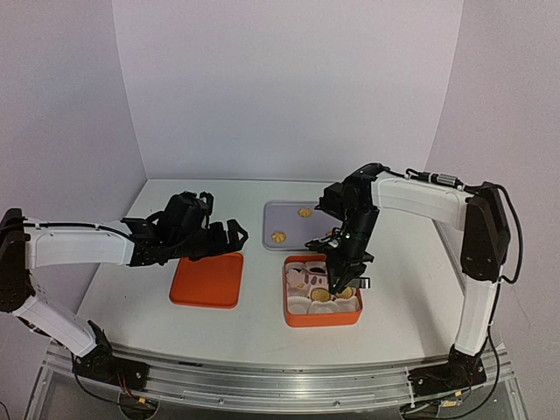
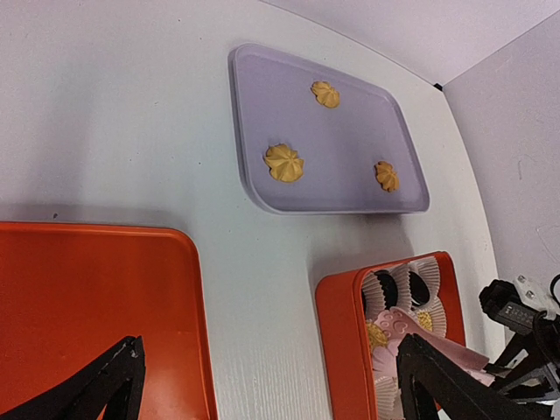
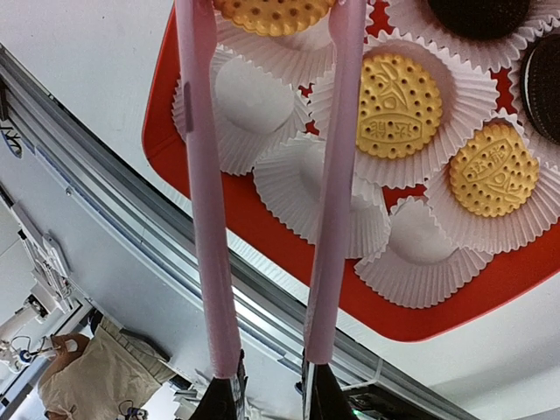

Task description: Pack the cookies

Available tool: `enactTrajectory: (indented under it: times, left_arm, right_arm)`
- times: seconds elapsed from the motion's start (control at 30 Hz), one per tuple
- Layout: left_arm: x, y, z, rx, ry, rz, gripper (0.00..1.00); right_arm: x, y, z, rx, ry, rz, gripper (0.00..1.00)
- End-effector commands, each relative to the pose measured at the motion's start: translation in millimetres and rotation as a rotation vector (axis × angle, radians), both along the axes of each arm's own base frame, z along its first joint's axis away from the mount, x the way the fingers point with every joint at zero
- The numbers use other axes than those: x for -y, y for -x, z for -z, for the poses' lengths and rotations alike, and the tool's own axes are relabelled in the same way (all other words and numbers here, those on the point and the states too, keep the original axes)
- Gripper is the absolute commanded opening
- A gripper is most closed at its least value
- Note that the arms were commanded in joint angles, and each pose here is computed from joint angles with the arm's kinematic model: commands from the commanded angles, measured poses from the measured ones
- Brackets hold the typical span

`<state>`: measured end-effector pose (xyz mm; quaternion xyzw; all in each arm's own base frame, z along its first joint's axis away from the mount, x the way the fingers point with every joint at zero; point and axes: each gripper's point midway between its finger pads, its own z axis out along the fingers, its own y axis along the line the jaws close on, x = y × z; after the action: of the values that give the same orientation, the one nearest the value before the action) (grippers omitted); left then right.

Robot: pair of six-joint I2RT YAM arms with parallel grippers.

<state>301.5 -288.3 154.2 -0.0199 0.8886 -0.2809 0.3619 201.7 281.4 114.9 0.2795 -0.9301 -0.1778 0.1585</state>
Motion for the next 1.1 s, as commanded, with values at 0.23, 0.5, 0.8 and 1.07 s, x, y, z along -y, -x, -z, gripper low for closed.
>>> enactTrajectory:
  times: [0.23, 0.5, 0.8, 1.07]
  left_arm:
    - [-3, -2, -16, 0.032, 0.028, -0.019, 1.00]
    - [0, -3, -14, 0.027, 0.027, -0.016, 1.00]
    - [2, -5, -16, 0.030, 0.031, -0.017, 1.00]
    - [4, -7, -15, 0.028, 0.028, -0.014, 1.00]
  right_arm:
    - [52, 49, -21, -0.225, 0.266, -0.003, 0.20]
    - [55, 50, -21, -0.215, 0.274, -0.011, 0.26]
    - [53, 50, -24, -0.211, 0.251, -0.016, 0.33]
    - [51, 48, -30, -0.187, 0.232, -0.015, 0.31]
